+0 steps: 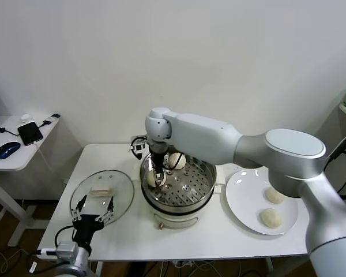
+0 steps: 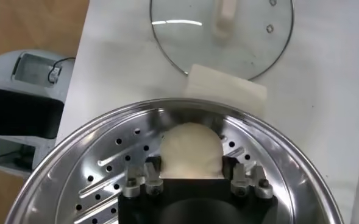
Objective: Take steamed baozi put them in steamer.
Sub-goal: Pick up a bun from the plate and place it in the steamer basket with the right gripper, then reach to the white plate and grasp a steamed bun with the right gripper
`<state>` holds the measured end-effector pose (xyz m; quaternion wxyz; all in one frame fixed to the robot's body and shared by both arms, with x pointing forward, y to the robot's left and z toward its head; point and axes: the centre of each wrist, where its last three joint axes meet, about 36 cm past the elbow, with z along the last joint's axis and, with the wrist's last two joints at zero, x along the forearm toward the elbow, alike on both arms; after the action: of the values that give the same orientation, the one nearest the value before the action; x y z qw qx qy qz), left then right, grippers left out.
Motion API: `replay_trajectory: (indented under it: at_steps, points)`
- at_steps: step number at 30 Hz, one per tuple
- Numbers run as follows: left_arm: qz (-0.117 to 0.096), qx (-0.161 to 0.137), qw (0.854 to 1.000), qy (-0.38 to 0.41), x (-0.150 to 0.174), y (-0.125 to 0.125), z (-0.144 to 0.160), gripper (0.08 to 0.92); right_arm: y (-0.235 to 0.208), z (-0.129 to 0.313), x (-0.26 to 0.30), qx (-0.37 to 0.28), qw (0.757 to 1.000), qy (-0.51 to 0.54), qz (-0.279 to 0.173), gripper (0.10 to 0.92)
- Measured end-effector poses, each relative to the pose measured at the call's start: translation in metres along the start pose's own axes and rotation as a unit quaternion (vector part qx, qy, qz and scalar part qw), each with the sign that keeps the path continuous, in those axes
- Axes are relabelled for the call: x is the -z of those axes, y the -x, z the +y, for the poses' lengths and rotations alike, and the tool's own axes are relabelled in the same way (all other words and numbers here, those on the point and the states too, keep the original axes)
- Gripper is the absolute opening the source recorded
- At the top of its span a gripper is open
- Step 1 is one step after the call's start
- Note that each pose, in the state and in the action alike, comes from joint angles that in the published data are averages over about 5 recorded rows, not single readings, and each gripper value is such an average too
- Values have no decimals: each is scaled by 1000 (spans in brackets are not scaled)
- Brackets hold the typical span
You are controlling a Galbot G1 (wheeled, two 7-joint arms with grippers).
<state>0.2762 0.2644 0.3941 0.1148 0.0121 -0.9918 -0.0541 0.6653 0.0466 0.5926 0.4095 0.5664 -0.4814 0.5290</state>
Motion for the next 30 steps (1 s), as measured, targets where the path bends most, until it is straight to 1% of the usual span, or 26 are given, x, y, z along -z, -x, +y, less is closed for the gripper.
replay_trajectory:
  at_steps: [2,5,9,13,18,23,26,30]
  points:
    - [0,0,1000,0,0,0,0,823,-3,1,-1,-1,1000,-1,-2,793]
    - [1,0,1000,0,0,0,1,823,-9,2,-5,-5,1000,-2,-6,818]
    - [1,1,1000,1,1,-1,2,823,-25,4,-17,-13,1000,-4,-12,822]
    - [2,3,1000,-1,0,-2,3,823,-49,9,-45,-24,1000,-5,-17,823]
    - [1,4,1000,-8,0,-2,3,823,-89,25,-100,-41,999,-2,-23,823]
    - [-1,3,1000,-16,2,-2,4,823,-120,52,-173,-51,998,7,-24,823]
    - [0,-1,1000,-21,4,-3,4,823,-128,71,-221,-53,998,13,-19,823]
    - [3,-4,1000,-26,6,-5,4,823,-120,99,-281,-48,998,24,-12,823]
